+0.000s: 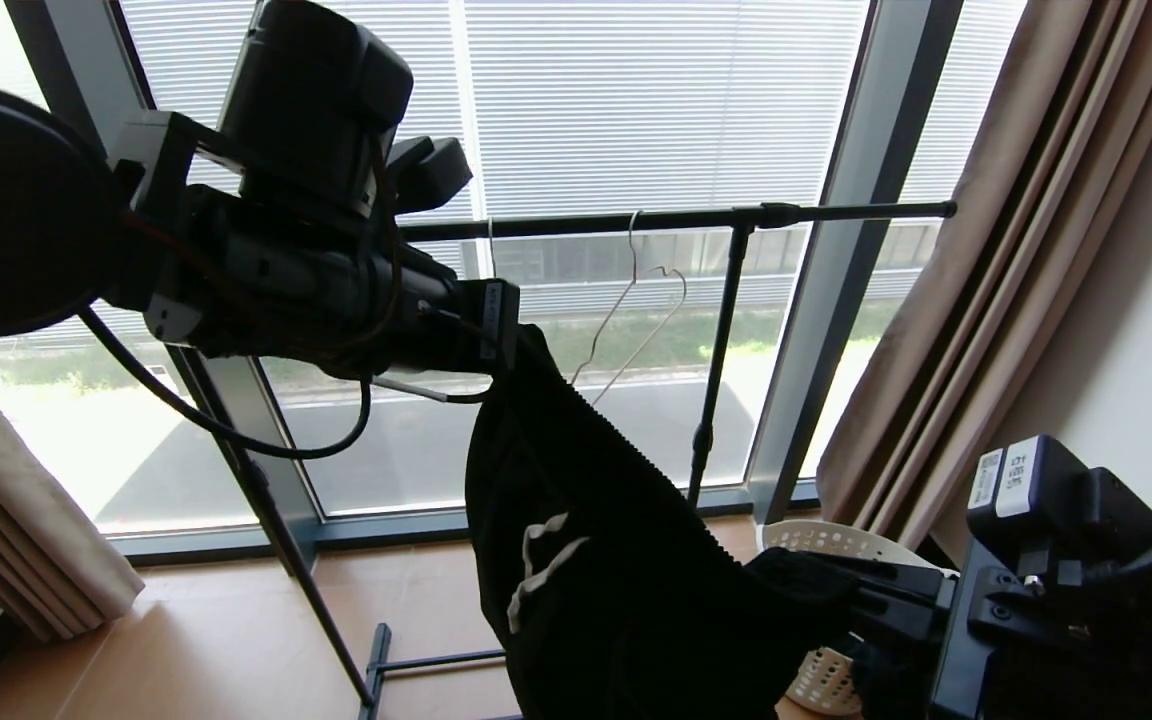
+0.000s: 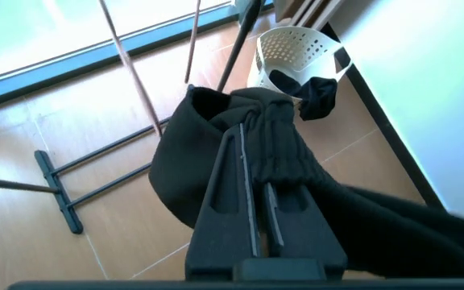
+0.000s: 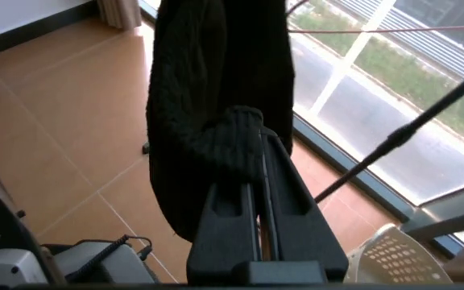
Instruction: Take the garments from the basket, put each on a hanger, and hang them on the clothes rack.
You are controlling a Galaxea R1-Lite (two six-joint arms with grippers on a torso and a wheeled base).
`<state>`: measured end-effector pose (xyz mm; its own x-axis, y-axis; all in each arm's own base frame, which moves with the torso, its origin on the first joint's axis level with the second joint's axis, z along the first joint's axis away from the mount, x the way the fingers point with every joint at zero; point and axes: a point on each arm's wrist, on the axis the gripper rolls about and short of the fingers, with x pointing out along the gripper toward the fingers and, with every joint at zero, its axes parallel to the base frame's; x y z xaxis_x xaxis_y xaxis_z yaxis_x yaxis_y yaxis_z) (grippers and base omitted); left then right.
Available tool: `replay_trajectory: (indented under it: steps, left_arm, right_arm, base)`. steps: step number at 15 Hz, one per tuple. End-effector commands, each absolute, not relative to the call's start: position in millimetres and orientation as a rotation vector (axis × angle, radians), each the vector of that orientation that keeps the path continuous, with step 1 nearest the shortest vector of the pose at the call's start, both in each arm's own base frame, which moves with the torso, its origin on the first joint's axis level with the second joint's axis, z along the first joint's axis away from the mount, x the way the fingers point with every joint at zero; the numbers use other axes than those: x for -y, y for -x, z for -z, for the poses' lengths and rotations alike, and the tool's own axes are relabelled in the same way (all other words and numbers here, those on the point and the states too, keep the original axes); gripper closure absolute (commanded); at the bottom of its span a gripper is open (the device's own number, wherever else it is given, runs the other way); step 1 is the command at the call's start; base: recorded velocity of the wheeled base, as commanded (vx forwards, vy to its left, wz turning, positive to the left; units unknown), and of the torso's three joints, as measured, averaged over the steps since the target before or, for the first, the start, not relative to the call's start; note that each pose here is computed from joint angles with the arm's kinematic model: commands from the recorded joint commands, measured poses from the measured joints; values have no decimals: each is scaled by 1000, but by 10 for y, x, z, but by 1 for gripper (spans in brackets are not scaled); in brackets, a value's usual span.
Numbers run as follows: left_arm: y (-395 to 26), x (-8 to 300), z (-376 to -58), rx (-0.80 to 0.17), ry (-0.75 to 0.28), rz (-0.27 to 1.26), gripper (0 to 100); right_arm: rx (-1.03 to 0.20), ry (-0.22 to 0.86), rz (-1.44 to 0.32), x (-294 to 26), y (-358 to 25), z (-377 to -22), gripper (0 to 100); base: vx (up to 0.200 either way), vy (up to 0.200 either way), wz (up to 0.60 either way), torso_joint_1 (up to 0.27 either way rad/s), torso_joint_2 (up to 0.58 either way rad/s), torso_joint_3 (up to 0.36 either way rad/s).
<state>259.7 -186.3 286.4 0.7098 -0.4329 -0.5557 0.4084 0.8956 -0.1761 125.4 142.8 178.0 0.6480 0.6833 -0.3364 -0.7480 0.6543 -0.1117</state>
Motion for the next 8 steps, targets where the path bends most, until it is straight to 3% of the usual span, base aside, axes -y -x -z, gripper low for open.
replay_trajectory:
  steps: [1,8]
  left_arm:
    - [-2740,1975,-2879,-628,34,470,100]
    - [-2906,2249,-3005,-612,10,511,100]
  right_arm:
    - [-283,254,-880,-1457,-1200,-1752,100]
    - [-306,221,-948,-1595,-1132,-1737,100]
  base:
    - [0,0,0,0,0,0]
    - [0,0,0,0,0,0]
